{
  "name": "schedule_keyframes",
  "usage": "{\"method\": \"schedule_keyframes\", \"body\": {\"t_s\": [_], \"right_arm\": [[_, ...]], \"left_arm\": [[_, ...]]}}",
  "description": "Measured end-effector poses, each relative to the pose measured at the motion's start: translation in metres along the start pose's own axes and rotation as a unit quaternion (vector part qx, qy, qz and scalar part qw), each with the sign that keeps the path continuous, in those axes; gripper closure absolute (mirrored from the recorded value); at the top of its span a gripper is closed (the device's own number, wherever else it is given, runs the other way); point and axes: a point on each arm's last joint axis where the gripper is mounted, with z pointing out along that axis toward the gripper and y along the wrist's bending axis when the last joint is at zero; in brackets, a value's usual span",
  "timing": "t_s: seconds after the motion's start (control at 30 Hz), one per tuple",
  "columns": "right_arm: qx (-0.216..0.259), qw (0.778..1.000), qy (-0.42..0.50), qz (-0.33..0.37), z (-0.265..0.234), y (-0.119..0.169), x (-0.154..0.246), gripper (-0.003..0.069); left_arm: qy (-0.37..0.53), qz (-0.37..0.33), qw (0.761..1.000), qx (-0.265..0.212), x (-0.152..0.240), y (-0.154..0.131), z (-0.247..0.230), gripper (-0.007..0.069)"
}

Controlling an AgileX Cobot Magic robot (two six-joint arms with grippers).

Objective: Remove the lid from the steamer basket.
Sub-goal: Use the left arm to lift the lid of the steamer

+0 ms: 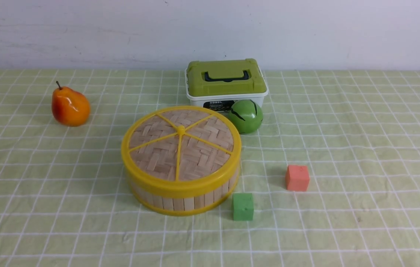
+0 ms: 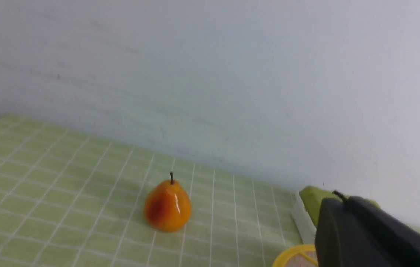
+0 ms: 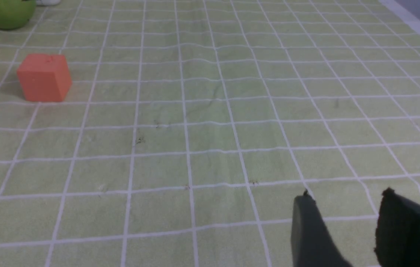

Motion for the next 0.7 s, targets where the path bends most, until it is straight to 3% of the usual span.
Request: {"method": "schedule_keyframes", "body": {"t_s": [0.1, 0.17, 0.2, 0.3, 0.43, 0.7], "right_arm": [[0.0, 1.0, 0.0, 0.0, 0.0, 0.0, 0.0, 0.0418], [0.0, 1.0, 0.0, 0.0, 0.0, 0.0, 0.0, 0.0418], [0.0, 1.0, 0.0, 0.0, 0.0, 0.0, 0.0, 0.0418], [0.0, 1.0, 0.0, 0.0, 0.0, 0.0, 0.0, 0.0418], [0.0, 1.0, 0.0, 0.0, 0.0, 0.0, 0.0, 0.0418], [0.0, 1.0, 0.0, 0.0, 0.0, 0.0, 0.0, 0.0418]], "left_arm": [[0.064, -0.011, 0.998, -0.018, -0.005, -0.003, 0.028, 0.0638], [0.159, -0.01, 0.987, -0.034, -0.011, -0.008, 0.06, 0.0638], [0.155, -0.01, 0.987, -0.032, -0.014, -0.01, 0.06, 0.0638], [0.277, -0.017, 0.96, -0.025, -0.015, -0.019, 0.098, 0.0638], [0.389, -0.04, 0.92, 0.021, -0.011, -0.033, 0.139, 0.0638], [0.511, -0.073, 0.855, 0.049, 0.007, -0.041, 0.188, 0.0638]]}}
